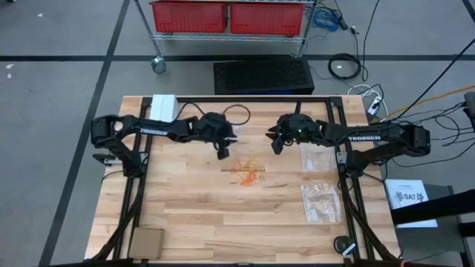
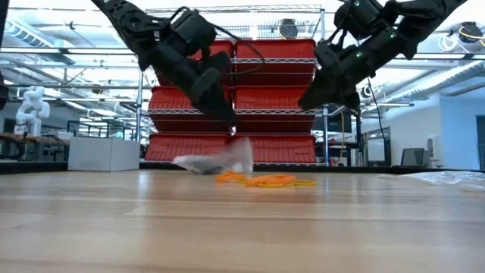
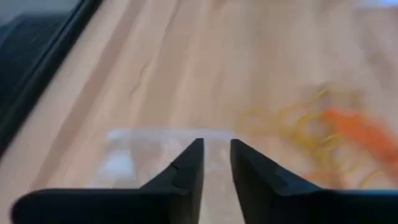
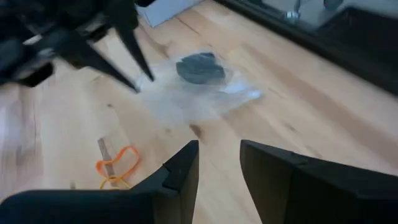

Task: Sort rubber bands
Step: Close the top left transparent zip bag

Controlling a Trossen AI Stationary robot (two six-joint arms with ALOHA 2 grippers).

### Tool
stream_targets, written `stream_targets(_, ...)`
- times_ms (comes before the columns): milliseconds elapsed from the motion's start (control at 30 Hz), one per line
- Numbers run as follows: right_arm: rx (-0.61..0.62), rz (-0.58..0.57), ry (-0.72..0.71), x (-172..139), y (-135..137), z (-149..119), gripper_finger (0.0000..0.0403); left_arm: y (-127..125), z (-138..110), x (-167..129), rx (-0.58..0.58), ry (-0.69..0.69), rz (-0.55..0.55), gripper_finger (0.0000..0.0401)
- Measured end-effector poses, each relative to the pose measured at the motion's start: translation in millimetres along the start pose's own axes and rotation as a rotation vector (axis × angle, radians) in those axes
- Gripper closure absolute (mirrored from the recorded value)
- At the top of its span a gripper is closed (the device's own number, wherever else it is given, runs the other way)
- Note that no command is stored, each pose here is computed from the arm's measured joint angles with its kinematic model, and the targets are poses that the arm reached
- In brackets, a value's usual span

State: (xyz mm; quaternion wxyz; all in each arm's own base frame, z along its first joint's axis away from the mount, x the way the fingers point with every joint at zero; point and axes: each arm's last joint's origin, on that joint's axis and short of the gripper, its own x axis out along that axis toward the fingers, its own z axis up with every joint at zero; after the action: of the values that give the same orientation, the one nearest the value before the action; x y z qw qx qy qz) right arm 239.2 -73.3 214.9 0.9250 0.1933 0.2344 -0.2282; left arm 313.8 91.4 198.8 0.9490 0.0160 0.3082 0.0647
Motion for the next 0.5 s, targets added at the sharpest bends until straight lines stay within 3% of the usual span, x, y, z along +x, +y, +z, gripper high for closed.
stream_targets(200,0.109,-0.002,0.016,23,1,-8,0.0280,0,8,-1,-0.015,-0.087,-0.062,0.0257)
stream_targets(333,0.217,0.026,0.003,45,2,-15,0.0242,6,11,-9,-0.015,-0.120,-0.074,0.0251)
stream_targets(500,0.323,0.049,-0.052,74,1,-24,0.0192,23,5,-19,-0.083,-0.191,-0.218,0.0251)
